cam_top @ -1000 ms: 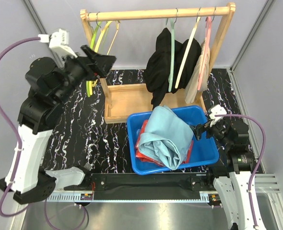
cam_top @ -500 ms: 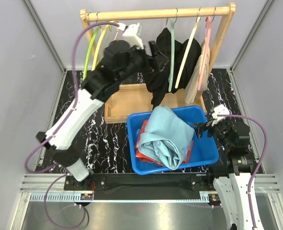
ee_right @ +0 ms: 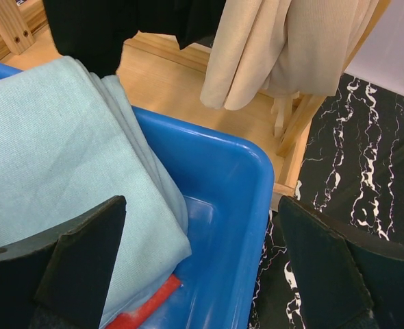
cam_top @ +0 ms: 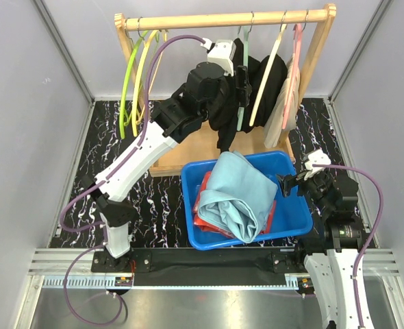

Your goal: Remove the trousers from the hanger

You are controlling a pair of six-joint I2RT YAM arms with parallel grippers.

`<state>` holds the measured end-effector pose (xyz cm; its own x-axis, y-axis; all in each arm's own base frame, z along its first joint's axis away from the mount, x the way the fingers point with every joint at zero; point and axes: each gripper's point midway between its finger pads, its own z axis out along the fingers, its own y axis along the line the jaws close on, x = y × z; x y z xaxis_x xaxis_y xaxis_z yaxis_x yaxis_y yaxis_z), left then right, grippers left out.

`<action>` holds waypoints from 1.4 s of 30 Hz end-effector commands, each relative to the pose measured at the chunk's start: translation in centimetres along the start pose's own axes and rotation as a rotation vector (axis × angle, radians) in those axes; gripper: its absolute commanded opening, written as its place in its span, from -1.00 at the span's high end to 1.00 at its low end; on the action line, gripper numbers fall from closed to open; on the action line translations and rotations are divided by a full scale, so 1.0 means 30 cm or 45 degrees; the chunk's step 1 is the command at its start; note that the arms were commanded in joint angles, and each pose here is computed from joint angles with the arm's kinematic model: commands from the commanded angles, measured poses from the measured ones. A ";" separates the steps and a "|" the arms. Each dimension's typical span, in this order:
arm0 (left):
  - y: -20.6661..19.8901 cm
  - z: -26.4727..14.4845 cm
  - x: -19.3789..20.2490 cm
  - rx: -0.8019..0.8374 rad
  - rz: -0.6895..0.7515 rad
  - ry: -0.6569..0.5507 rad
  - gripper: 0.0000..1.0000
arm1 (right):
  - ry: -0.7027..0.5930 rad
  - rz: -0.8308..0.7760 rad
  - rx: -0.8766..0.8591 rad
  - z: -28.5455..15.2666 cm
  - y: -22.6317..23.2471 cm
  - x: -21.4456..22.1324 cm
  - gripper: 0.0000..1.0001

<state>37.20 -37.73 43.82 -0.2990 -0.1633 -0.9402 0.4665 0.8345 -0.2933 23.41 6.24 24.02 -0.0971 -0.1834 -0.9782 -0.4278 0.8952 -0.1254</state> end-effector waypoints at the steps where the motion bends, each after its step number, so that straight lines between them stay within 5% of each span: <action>1: 0.037 0.014 -0.087 -0.087 0.058 -0.120 -0.35 | -0.060 -0.015 0.033 0.004 -0.019 -0.037 -1.00; 10: 0.084 0.079 -0.061 -0.179 0.217 -0.115 0.03 | -0.061 -0.015 0.027 0.000 -0.016 -0.040 -1.00; 13: 0.088 0.077 -0.101 -0.186 0.228 -0.159 0.55 | -0.063 -0.014 0.028 -0.001 -0.016 -0.041 -0.99; 14: 0.091 0.072 -0.122 -0.196 0.220 -0.183 1.00 | -0.060 -0.016 0.025 0.000 -0.015 -0.039 -0.99; 28: 0.117 -0.262 -0.558 -0.209 0.117 -0.623 1.00 | -0.042 -0.010 -0.008 0.001 -0.001 -0.031 -0.99; 42: 0.165 -0.424 -0.593 -0.132 -0.009 -0.638 1.00 | -0.050 -0.080 -0.168 -0.016 0.067 -0.052 -0.99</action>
<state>37.12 -29.53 46.49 -0.1888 0.0018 -0.9820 0.3804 0.9221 -0.0715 22.63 7.50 23.40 -0.0969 -0.2013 -0.9747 -0.5103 0.8509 -0.1249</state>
